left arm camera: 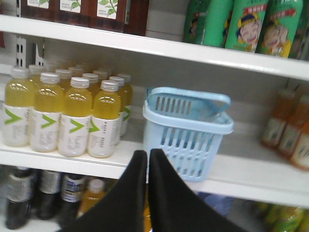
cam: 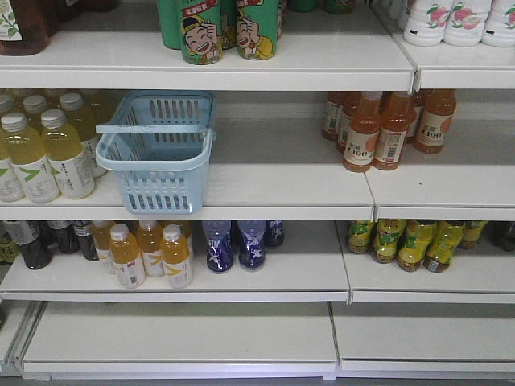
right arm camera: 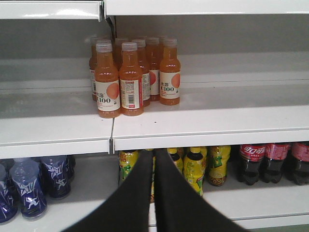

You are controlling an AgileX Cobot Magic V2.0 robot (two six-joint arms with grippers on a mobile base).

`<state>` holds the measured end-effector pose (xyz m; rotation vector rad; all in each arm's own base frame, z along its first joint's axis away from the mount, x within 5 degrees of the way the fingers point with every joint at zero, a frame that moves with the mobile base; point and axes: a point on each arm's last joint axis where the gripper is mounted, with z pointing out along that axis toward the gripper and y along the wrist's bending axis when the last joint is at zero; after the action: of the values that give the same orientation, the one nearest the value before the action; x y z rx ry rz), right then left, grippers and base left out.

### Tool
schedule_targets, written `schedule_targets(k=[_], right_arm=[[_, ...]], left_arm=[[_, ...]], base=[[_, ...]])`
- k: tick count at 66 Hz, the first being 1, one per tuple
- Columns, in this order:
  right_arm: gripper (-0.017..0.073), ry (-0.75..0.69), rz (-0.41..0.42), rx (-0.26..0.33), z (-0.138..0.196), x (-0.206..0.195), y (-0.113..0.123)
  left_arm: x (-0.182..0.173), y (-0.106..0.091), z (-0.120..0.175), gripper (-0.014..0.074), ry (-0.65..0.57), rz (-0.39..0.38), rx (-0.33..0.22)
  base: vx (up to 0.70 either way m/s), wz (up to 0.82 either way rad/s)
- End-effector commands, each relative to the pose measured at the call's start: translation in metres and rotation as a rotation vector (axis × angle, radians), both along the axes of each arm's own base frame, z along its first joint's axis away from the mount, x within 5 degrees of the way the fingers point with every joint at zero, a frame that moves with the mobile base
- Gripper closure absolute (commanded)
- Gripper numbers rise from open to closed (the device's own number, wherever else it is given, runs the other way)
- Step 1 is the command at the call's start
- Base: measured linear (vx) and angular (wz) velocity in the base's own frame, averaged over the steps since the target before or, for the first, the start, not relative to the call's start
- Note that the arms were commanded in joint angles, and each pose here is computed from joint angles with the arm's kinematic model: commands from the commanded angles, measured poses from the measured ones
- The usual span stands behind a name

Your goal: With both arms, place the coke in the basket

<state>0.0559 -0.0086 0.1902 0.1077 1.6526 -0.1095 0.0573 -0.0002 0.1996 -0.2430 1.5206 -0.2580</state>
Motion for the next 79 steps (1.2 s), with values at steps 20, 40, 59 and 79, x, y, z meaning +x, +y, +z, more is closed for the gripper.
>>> schedule_targets(k=[20, 40, 59, 79], right_arm=[[0.0561, -0.082, 0.007, -0.031, 0.006, 0.000, 0.001], [0.0561, -0.082, 0.007, -0.031, 0.006, 0.000, 0.001], [0.0561, -0.082, 0.007, -0.031, 0.006, 0.000, 0.001], [0.0561, -0.083, 0.007, -0.031, 0.006, 0.000, 0.001]], left_arm=[[-0.005, 0.007, 0.024, 0.0599, -0.205, -0.087, -1.219], [-0.039, 0.009, 0.116, 0.0599, -0.445, -0.333, -1.477], [-0.053, 0.005, 0.204, 0.0599, -0.600, -0.352, -1.076], [0.009, -0.011, 0.225, 0.0599, -0.578, -0.532, -0.992]], base=[[0.00, 0.00], [0.00, 0.00], [0.00, 0.00], [0.00, 0.00]])
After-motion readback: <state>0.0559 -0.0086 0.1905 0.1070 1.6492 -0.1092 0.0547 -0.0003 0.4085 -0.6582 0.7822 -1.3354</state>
